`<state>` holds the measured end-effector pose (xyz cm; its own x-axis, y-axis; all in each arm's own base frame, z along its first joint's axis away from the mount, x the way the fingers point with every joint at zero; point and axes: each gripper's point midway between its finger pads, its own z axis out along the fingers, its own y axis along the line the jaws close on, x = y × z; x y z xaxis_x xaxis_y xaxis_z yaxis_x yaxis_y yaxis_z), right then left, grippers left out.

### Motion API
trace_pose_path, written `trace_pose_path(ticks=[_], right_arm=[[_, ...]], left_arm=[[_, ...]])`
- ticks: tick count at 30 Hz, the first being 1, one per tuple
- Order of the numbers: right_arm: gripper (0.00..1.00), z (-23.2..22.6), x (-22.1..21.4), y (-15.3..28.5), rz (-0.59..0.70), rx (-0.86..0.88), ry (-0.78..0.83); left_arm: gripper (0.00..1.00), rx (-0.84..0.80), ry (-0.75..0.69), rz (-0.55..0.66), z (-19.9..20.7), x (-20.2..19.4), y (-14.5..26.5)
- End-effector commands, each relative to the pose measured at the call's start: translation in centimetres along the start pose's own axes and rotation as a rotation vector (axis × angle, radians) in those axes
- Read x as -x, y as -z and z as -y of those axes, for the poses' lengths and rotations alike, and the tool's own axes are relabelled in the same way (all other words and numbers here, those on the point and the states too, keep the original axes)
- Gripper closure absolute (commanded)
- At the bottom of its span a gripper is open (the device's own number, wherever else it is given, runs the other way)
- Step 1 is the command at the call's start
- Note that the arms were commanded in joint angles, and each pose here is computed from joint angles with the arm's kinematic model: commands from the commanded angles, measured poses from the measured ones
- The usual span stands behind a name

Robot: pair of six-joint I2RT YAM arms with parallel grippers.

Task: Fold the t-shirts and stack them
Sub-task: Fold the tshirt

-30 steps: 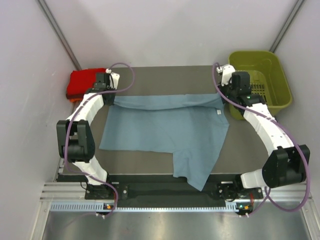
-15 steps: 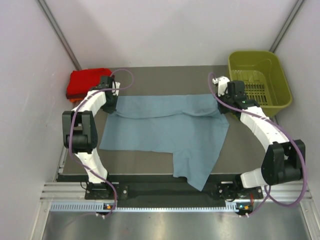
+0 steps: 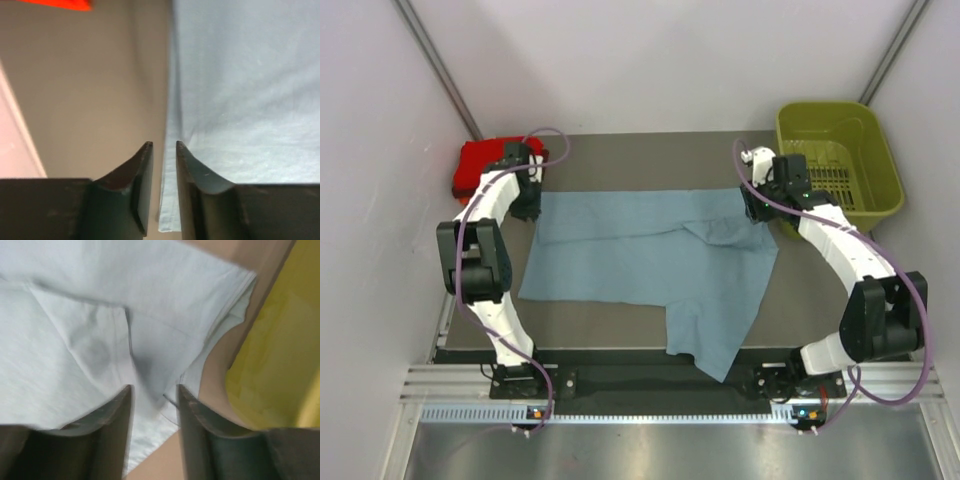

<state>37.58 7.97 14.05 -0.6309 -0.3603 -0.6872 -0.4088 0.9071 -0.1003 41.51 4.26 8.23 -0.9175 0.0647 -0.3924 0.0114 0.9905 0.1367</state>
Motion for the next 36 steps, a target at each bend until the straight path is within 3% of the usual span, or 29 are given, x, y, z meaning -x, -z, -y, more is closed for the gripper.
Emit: trace_pose_path(ticks=[1, 2, 3, 7, 15, 25, 36], right_arm=[[0.54, 0.0, 6.1, 2.1, 0.157, 0.007, 0.007], [0.52, -0.2, 6.6, 2.1, 0.169, 0.019, 0.001], [0.51, -0.3, 6.9, 2.0, 0.175, 0.028, -0.005], [0.48, -1.1, 7.2, -0.5, 0.150, 0.063, -0.004], [0.50, -2.7, 6.0, -6.9, 0.026, 0.145, 0.040], [0.52, -2.7, 5.2, -9.2, -0.022, 0.154, 0.042], [0.51, -3.3, 2.6, -10.7, -0.091, 0.174, 0.039]], left_arm=[[0.69, 0.047, 0.069, 0.079, -2.0, 2.6, 2.7], [0.57, 0.045, 0.074, 0.122, -2.2, 3.6, 3.6], [0.55, 0.031, 0.079, 0.154, -2.0, 4.4, 3.8], [0.56, -0.101, 0.093, 0.198, 0.4, 6.6, 4.1], [0.57, -0.322, 0.137, 0.073, 6.0, 7.0, -0.4], [0.58, -0.356, 0.155, -0.028, 7.2, 5.0, -3.5], [0.58, -0.320, 0.188, -0.083, 6.9, 3.1, -3.6]])
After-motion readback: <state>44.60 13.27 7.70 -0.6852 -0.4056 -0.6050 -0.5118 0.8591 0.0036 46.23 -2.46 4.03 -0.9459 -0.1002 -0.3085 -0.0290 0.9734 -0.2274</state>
